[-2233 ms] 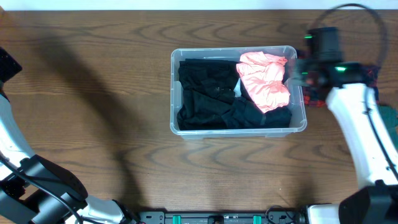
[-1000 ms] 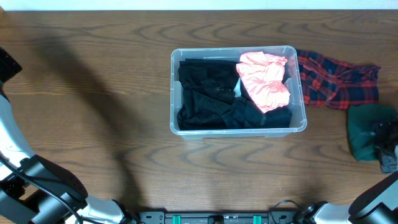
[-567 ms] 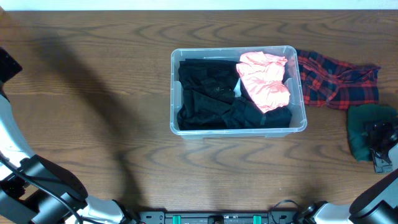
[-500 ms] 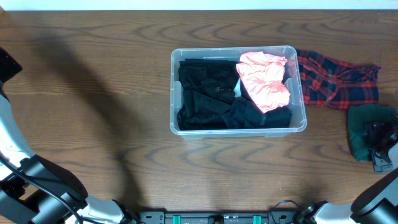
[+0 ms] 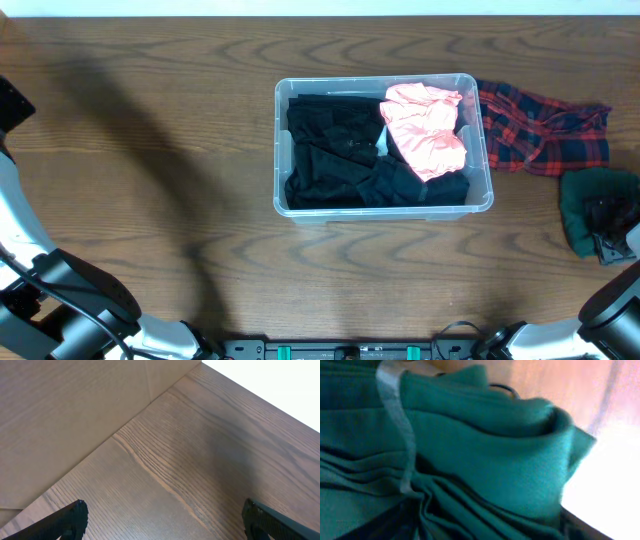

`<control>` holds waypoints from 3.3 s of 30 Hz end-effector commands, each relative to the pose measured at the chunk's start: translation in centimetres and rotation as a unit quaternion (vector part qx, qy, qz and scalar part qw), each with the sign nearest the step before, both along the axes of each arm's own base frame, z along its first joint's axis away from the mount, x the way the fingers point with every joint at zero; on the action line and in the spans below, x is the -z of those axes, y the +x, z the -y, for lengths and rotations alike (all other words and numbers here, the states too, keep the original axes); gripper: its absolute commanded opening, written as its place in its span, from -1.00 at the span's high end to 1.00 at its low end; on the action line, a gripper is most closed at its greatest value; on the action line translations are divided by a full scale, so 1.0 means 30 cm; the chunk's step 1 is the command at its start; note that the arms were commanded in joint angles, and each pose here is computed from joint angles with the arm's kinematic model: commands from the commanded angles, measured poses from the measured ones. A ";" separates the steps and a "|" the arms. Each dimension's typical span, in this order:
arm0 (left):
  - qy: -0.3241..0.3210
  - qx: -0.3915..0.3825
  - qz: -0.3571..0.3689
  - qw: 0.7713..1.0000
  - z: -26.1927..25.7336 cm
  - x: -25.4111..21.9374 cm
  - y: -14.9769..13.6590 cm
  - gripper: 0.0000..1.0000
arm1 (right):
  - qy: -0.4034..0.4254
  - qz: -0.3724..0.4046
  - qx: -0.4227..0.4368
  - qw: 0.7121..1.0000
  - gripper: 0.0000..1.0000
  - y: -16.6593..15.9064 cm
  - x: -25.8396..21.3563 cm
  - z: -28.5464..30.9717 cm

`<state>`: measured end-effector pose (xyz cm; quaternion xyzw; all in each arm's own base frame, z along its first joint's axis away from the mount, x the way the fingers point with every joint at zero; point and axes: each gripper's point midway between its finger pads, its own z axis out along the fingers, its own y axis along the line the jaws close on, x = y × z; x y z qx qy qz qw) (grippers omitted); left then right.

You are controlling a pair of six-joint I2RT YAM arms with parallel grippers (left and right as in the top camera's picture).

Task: Pack container
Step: 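Lower the right gripper and grasp the dark green folded garment, then lift the green garment and carry it left into the bin, then lower the green garment onto the black clothes and press it down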

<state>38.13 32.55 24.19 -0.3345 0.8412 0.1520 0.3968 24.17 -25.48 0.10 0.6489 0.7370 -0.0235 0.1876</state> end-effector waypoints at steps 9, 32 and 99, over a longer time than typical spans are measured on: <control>0.001 -0.007 0.006 1.000 -0.007 -0.016 -0.003 -0.96 | 0.066 -0.034 -0.026 0.997 0.84 -0.056 0.113 -0.098; 0.001 -0.007 0.006 1.000 -0.007 -0.015 -0.003 -0.96 | -0.071 0.278 -0.333 0.898 0.98 0.293 -0.798 -0.453; 0.001 -0.007 0.006 1.000 -0.007 -0.015 -0.003 -0.96 | -0.167 0.194 -0.775 0.578 -0.99 0.567 -0.404 -1.566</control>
